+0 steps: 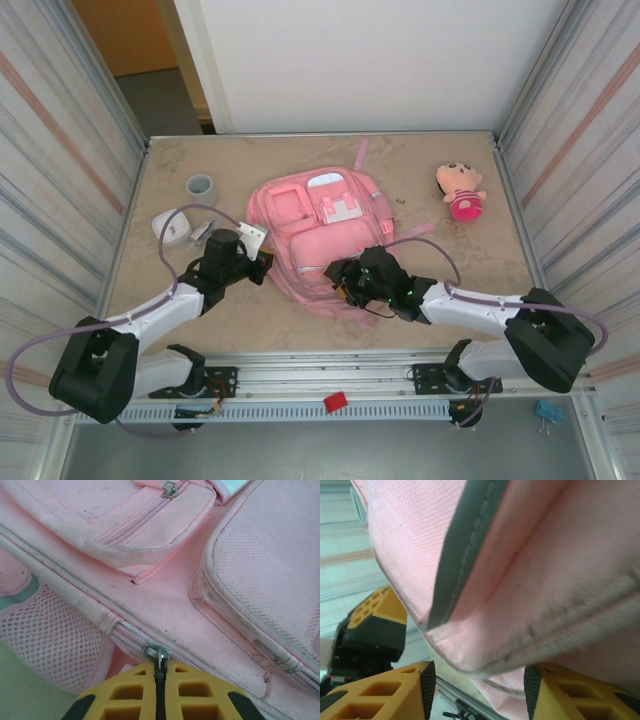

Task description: Pack the student bag

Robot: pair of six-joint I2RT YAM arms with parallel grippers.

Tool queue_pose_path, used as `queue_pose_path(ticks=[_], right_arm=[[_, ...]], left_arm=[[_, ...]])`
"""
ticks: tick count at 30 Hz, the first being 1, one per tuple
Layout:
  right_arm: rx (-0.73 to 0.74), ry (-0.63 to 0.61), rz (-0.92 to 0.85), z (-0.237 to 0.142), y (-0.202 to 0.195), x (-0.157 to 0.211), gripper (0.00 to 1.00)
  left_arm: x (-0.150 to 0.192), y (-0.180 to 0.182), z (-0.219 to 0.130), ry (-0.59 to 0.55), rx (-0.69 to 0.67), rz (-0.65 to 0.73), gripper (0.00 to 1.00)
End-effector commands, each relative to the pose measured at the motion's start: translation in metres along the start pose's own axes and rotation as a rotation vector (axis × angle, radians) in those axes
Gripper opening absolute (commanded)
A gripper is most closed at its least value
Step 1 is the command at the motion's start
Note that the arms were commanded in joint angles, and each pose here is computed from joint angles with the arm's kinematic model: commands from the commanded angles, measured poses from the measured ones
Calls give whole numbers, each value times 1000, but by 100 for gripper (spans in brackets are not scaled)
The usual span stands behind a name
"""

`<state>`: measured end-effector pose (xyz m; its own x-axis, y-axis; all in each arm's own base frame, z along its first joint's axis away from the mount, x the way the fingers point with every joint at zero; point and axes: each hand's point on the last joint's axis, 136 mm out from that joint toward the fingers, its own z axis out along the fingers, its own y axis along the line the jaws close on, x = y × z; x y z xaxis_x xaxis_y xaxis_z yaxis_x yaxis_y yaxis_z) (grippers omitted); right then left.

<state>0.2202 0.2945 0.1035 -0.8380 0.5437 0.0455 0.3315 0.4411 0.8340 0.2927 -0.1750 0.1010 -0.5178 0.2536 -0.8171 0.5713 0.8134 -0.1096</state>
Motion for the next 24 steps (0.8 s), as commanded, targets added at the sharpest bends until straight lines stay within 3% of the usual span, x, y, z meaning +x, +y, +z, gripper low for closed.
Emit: queue_pose_path(ticks=[1, 4, 14, 24], right_arm=[[-74, -31, 19, 3, 26, -11, 47], [-72, -53, 13, 4, 26, -18, 40], [-137, -77, -34, 4, 51, -28, 4], [-201, -115, -104, -12, 87, -43, 0]], left_arm=[[-10, -14, -5, -52, 55, 54, 0], [-7, -17, -4, -49, 64, 61, 0], [9, -45, -4, -22, 139, 105, 1], [13, -91, -25, -62, 325, 192, 4]])
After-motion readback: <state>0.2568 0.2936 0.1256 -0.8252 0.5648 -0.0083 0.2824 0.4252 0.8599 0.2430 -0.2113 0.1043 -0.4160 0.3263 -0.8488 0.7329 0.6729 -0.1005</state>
